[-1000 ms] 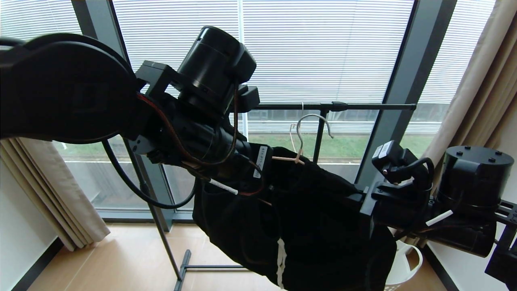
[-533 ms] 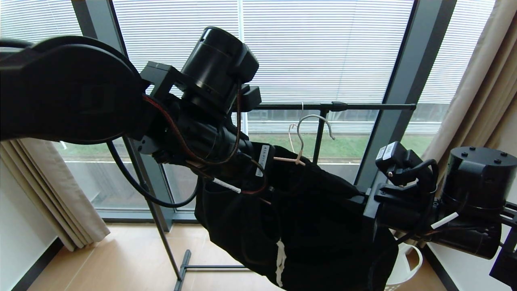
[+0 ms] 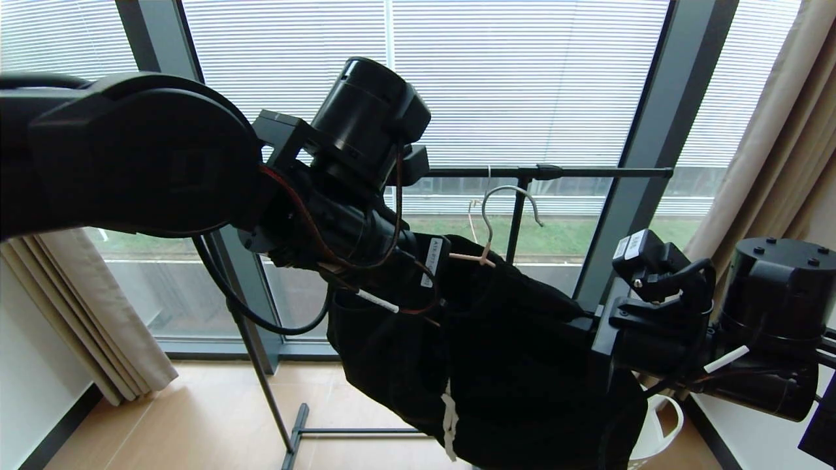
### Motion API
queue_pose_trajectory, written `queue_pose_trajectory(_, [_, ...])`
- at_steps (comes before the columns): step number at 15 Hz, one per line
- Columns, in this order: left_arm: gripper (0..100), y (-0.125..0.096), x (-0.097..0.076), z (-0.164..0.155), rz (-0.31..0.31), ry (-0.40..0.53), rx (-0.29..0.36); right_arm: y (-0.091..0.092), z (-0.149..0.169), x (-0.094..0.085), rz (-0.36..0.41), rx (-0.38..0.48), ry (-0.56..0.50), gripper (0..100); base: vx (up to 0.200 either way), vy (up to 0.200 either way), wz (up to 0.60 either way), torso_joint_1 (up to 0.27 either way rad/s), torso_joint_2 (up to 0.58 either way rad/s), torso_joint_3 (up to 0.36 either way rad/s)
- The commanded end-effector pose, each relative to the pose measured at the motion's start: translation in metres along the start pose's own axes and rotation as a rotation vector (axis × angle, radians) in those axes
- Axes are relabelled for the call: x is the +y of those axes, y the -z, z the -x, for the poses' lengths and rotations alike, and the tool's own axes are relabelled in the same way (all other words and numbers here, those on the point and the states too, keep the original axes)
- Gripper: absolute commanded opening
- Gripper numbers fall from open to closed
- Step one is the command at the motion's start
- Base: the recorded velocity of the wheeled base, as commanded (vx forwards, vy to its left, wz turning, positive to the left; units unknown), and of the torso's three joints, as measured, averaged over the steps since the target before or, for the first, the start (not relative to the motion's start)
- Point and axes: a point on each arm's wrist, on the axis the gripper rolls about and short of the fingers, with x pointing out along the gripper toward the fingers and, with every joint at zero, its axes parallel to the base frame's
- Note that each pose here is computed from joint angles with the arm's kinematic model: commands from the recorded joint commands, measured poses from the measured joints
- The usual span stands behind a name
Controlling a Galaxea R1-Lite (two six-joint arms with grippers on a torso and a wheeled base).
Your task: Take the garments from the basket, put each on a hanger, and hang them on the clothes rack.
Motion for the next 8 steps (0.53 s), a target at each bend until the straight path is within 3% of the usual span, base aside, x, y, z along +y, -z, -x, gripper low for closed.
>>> queue_pose_trajectory(1, [100,0.0006,-0.0025,-0.0011,-0.003,0.005,-0.001,-0.0004,0.0011,0.0010,0.005,-0.013,-0.021,0,0.000,0.000,0.00,0.000,0.00,0.000])
queue_pose_trajectory(8, [100,0.0015,-0.0067,0.0048,-0.008,0.020,-0.009,0.0014,0.0004,0.0008,0.010,-0.026,-0.025,0,0.000,0.000,0.00,0.000,0.00,0.000])
